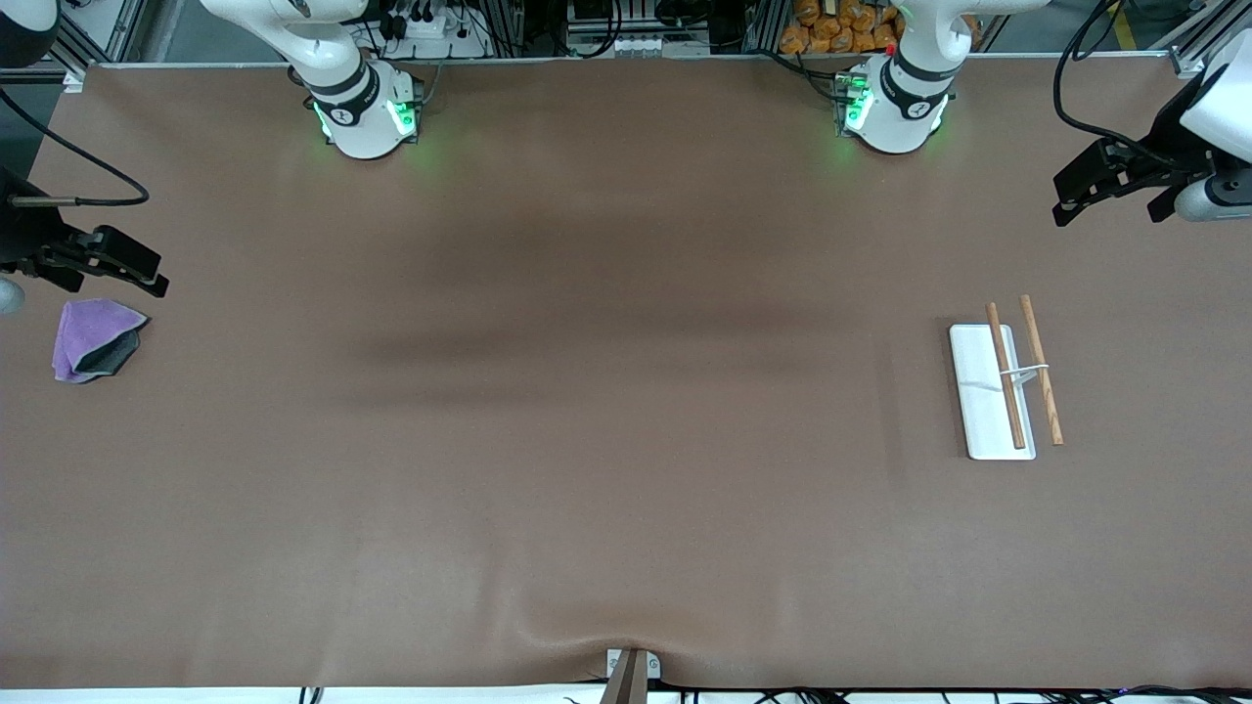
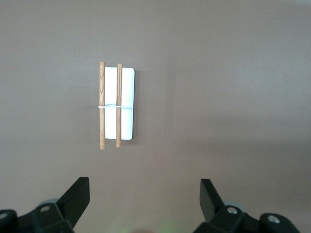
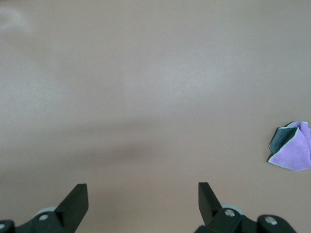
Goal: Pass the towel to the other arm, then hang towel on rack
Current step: 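Move the right gripper down toward the purple towel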
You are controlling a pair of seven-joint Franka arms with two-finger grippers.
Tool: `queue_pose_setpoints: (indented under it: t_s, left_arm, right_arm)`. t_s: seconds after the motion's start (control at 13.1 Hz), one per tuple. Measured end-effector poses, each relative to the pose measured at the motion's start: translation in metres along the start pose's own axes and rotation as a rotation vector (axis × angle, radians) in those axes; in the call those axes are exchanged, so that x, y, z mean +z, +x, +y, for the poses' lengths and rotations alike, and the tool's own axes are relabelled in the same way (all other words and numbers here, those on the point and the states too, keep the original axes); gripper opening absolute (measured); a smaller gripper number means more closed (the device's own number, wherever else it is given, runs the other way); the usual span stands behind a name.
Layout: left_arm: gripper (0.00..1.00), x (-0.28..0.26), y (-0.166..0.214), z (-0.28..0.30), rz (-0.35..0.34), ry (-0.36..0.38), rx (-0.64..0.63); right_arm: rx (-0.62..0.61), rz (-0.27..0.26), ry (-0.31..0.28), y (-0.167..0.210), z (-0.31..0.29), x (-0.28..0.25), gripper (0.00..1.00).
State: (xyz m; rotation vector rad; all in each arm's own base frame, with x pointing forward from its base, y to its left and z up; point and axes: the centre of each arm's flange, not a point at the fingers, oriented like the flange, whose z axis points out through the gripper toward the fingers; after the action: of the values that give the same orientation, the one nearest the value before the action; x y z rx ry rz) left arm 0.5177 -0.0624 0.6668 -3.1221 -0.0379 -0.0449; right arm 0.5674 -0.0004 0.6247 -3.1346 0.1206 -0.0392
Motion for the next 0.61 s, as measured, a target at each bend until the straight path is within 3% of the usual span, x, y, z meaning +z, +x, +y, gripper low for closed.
queue_pose_setpoints:
  t_s: [0.61]
  left_arm:
    - [1.0,0.0001,-0.0001,0.0,-0.001,0.0,0.0]
  right_arm:
    - [0.003,0.002,-0.002,0.0003,0.0019,-0.0001,1.0]
